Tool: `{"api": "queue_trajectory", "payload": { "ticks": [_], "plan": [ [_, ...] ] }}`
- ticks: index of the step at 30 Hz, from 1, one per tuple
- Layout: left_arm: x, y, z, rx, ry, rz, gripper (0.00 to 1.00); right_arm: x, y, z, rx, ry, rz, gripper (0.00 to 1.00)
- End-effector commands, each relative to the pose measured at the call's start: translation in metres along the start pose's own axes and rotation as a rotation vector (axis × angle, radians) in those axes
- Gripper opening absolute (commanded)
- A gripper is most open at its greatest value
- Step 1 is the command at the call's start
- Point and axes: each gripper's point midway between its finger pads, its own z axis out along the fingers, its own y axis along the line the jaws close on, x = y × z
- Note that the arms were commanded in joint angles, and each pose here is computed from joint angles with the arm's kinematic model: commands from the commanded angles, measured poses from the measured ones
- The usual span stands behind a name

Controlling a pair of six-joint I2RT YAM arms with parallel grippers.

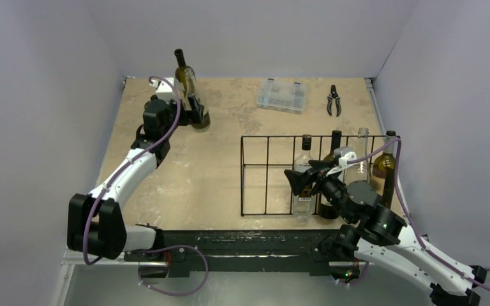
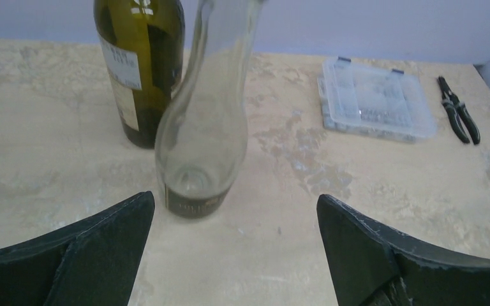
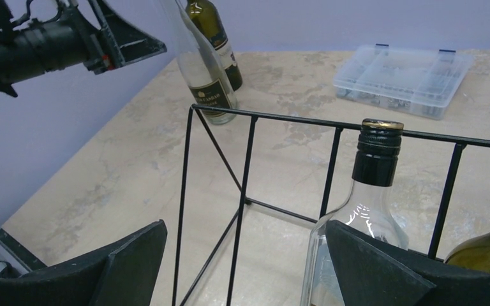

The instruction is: Put the wine bottle on the wine rack

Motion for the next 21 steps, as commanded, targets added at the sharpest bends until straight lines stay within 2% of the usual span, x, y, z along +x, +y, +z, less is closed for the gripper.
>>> {"api": "queue_trajectory", "payload": {
  "ticks": [1,9,12,14,16,18,21],
  "plan": [
    [-0.064,0.002,0.024,-0.05,-0.141,0.055,1.0,-0.008,0.007,0.002,-0.04,-0.033,-0.014,0.99],
    [-0.076,0.021,0.088,-0.162,-0.126,0.072,0.99,-0.007,0.01,0.003,-0.055,-0.031,-0.023,0.99],
    [-0.093,0.036,0.106,-0.266,-0.14,0.064,0.97,-0.007,0.01,0.003,-0.054,-0.033,-0.023,0.99],
    [-0.095,0.044,0.115,-0.309,-0.133,0.073,0.91,-0.008,0.009,0.002,-0.051,-0.034,-0.021,0.99],
    [-0.093,0.046,0.12,-0.321,-0.122,0.072,0.8,-0.007,0.009,0.003,-0.051,-0.034,-0.021,0.99],
    [-0.087,0.045,0.122,-0.307,-0.106,0.071,0.68,-0.007,0.009,0.003,-0.048,-0.032,-0.022,0.99],
    [-0.08,0.038,0.121,-0.269,-0.088,0.068,0.58,-0.006,0.008,0.005,-0.042,-0.026,-0.025,0.99]
  ]
}}
